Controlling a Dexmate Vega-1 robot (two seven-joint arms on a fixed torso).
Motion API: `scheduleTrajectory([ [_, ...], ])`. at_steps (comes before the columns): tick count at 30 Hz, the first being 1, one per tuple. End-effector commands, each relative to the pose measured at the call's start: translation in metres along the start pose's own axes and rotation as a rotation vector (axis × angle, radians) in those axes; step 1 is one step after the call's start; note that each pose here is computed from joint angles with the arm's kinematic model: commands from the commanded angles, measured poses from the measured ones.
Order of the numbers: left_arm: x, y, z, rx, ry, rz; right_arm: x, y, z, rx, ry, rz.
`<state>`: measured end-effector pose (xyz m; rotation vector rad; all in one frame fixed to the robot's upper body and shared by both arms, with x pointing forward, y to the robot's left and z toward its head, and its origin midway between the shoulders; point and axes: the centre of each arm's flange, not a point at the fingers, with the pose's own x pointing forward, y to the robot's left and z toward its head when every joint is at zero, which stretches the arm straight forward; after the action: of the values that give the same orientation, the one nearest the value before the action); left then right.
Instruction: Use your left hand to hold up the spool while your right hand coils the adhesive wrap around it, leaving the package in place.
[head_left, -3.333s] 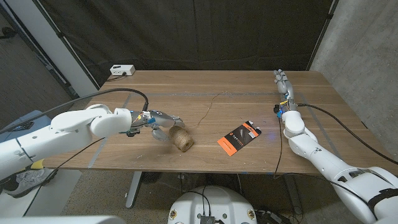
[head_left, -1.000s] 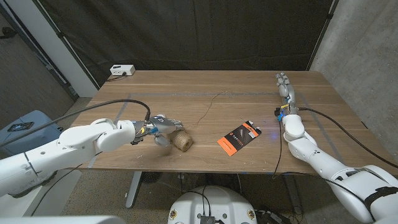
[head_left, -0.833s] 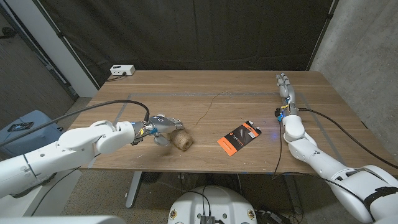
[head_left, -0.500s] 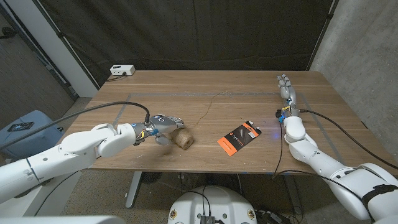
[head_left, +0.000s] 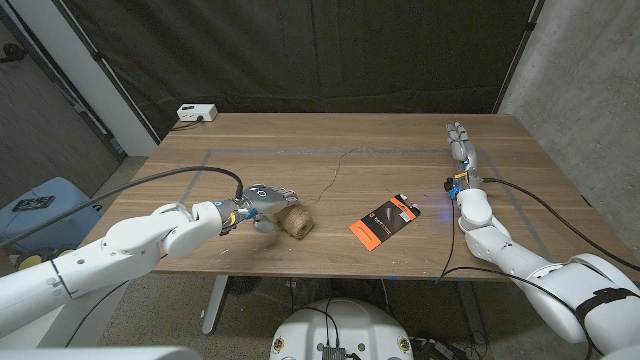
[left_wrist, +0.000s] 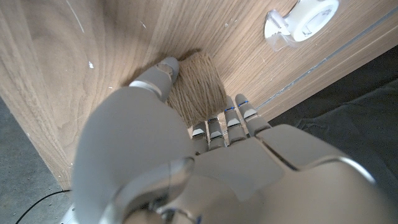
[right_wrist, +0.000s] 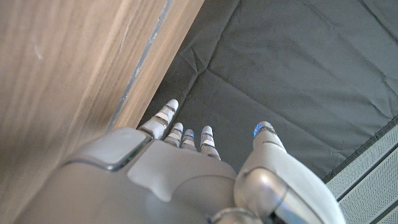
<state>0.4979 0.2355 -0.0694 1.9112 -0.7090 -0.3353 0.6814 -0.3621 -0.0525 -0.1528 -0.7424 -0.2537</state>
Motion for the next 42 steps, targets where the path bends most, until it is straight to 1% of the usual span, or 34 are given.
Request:
scheduleTrajectory([
  [1, 0.003, -0.004, -0.001, 0.002, 0.0, 0.023, -0.003, 0.002, -0.006, 0.001, 0.012, -0.002],
  [11, 0.004, -0.007, -0.002, 0.001, 0.0, 0.063, -0.005, 0.001, -0.005, -0.01, 0.008, -0.004],
  [20, 0.003, -0.004, -0.002, -0.004, 0.008, 0.09, -0.004, 0.001, -0.002, -0.015, 0.003, 0.003],
  [30, 0.001, 0.006, 0.0, -0.007, 0.009, 0.107, 0.002, 0.001, 0.007, -0.018, -0.004, 0.017],
  [42, 0.003, 0.022, 0.001, -0.019, -0.001, 0.127, 0.003, -0.004, 0.018, -0.036, -0.001, 0.029],
])
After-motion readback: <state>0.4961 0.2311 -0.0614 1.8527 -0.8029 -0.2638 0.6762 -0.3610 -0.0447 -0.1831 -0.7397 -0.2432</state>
